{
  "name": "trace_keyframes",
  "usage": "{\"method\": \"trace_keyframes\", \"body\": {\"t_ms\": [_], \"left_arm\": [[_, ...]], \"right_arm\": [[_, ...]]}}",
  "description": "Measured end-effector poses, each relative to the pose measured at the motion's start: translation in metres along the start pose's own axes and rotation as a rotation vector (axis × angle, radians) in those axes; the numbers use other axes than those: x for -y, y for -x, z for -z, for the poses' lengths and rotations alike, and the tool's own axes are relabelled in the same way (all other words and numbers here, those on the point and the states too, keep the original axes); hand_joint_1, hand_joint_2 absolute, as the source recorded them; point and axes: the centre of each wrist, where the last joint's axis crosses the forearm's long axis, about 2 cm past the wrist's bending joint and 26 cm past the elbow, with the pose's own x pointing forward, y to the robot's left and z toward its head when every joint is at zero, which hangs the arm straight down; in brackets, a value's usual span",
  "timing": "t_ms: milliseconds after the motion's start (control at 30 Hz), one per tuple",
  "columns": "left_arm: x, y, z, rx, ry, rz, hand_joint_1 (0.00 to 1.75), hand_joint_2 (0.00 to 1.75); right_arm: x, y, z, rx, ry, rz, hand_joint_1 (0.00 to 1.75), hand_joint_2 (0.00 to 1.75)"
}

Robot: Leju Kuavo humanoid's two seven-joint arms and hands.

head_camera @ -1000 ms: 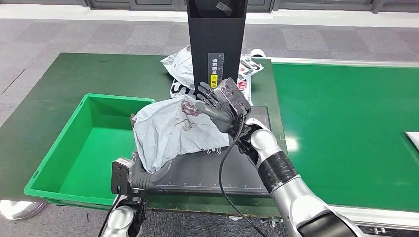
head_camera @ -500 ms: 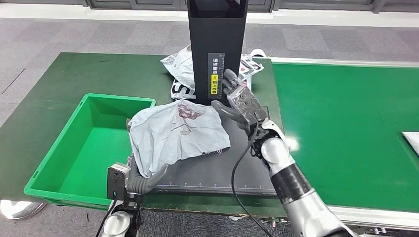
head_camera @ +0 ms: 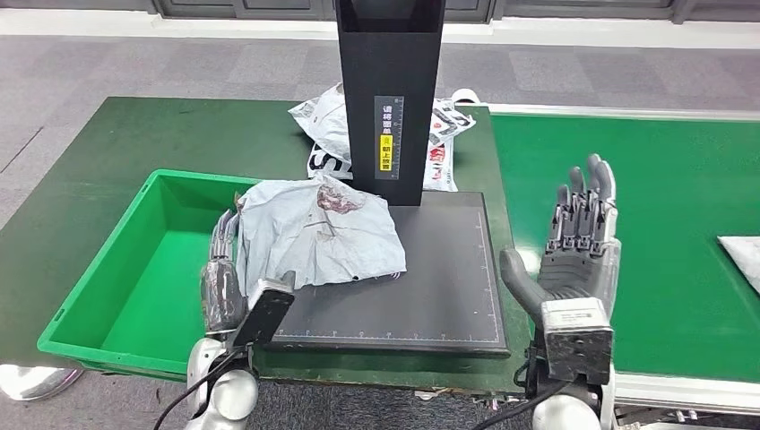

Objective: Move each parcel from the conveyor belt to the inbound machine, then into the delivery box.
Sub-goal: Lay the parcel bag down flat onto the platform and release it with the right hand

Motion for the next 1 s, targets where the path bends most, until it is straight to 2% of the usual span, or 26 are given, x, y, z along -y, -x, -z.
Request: {"method": "trace_keyframes", "body": {"t_ms": [100,233,333,467,600,800,1000], "left_arm": [[0.003,-0.022,0.021,0.092,-0.046,0.207,0.00,1.75],[0.019,-0.059,0.050,0.194,0.025,0.313,0.00,1.75],[0.038,-0.086,0.064,0.265,0.173,0.311,0.00,1.75],[0.070,-0.105,0.072,0.321,0.443,0.271,0.00,1.75],[0.095,-0.106,0.075,0.344,0.605,0.285,0.00,1.75],[0.119,-0.091,0.073,0.302,0.905,0.309,0.00,1.75],[0.127,-0.078,0.071,0.267,0.997,0.335,0.00,1.75]], "right_arm": [[0.005,-0.002,-0.004,-0.038,0.015,0.024,0.00,1.75],[0.008,0.000,-0.004,-0.069,0.014,0.046,0.00,1.75],[0.007,-0.001,0.000,-0.086,0.006,0.055,0.00,1.75],[0.009,0.000,0.001,-0.107,0.005,0.067,0.00,1.75],[0.009,0.002,0.001,-0.116,0.009,0.075,0.00,1.75],[0.007,0.004,0.000,-0.127,0.004,0.090,0.00,1.75],[0.006,0.005,-0.001,-0.135,0.001,0.092,0.00,1.75]]}}
